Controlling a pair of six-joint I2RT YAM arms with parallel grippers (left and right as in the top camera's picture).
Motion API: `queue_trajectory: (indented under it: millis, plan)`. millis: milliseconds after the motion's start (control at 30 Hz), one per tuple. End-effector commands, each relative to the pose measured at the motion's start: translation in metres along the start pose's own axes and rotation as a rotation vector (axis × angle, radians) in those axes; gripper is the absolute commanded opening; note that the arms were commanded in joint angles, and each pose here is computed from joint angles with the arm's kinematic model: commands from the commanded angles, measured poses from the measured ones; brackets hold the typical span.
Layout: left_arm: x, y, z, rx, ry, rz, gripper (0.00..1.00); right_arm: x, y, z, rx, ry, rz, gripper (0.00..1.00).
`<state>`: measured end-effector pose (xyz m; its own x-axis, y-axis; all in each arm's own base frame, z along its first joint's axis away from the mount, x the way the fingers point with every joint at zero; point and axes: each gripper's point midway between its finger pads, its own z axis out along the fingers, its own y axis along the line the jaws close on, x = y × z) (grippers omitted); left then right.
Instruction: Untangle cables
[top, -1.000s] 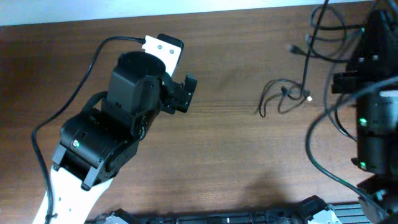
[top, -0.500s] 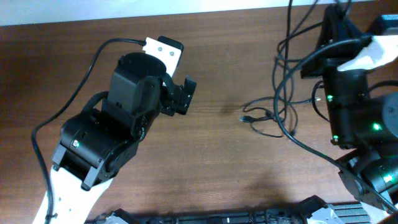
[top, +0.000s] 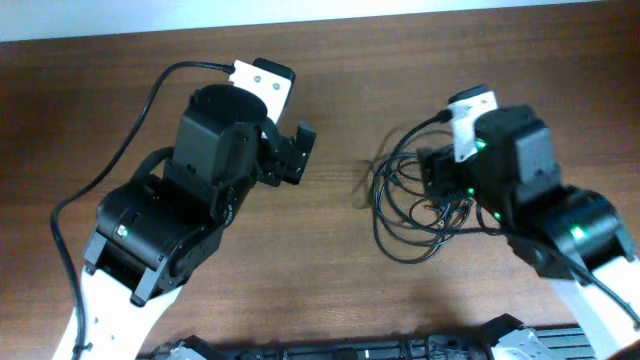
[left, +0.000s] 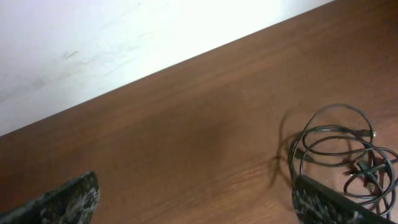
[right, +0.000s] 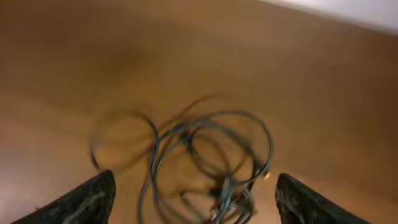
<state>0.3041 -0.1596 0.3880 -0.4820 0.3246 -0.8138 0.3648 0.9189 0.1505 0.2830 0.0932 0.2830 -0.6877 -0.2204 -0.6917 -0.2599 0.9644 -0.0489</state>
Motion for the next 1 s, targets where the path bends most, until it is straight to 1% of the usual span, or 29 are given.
queue_trajectory:
  millis: [0,200,233,300,367,467,600,700,733,767,967]
  plan:
    - [-0.005,0.003,-0.001,-0.014,-0.013,-0.019,0.99,0.009,0.008,0.009,-0.042,0.062,0.000,0.84]
    - [-0.002,0.000,0.009,-0.016,0.012,-0.015,0.99,0.012,0.007,0.023,-0.022,0.105,0.048,0.87]
    - [-0.001,-0.001,0.013,-0.016,0.020,-0.013,0.99,0.014,0.007,0.027,-0.020,0.122,0.046,0.90]
    - [0.001,0.001,0.018,-0.023,0.033,-0.015,0.99,0.016,0.008,0.032,-0.019,0.142,0.055,0.90]
    - [0.002,0.006,0.022,-0.038,0.043,-0.046,0.99,0.018,0.011,0.038,-0.029,0.162,0.089,0.93]
    - [0.006,0.026,0.026,-0.086,0.056,-0.159,0.99,0.025,0.034,0.049,-0.152,0.221,0.104,0.95]
    - [0.015,0.055,0.028,-0.156,0.085,-0.246,0.99,0.035,0.060,0.064,-0.279,0.309,0.119,0.96]
    - [0.020,0.065,0.028,-0.176,0.102,-0.267,0.99,0.041,0.080,0.070,-0.395,0.367,0.140,0.96]
    - [0.022,0.067,0.028,-0.180,0.108,-0.268,0.99,0.042,0.088,0.070,-0.436,0.385,0.148,1.00]
    - [0.023,0.067,0.028,-0.180,0.113,-0.267,0.99,0.044,0.094,0.072,-0.470,0.403,0.155,0.99]
    - [0.025,0.067,0.028,-0.181,0.121,-0.265,0.99,0.051,0.109,0.089,-0.547,0.471,0.181,0.99]
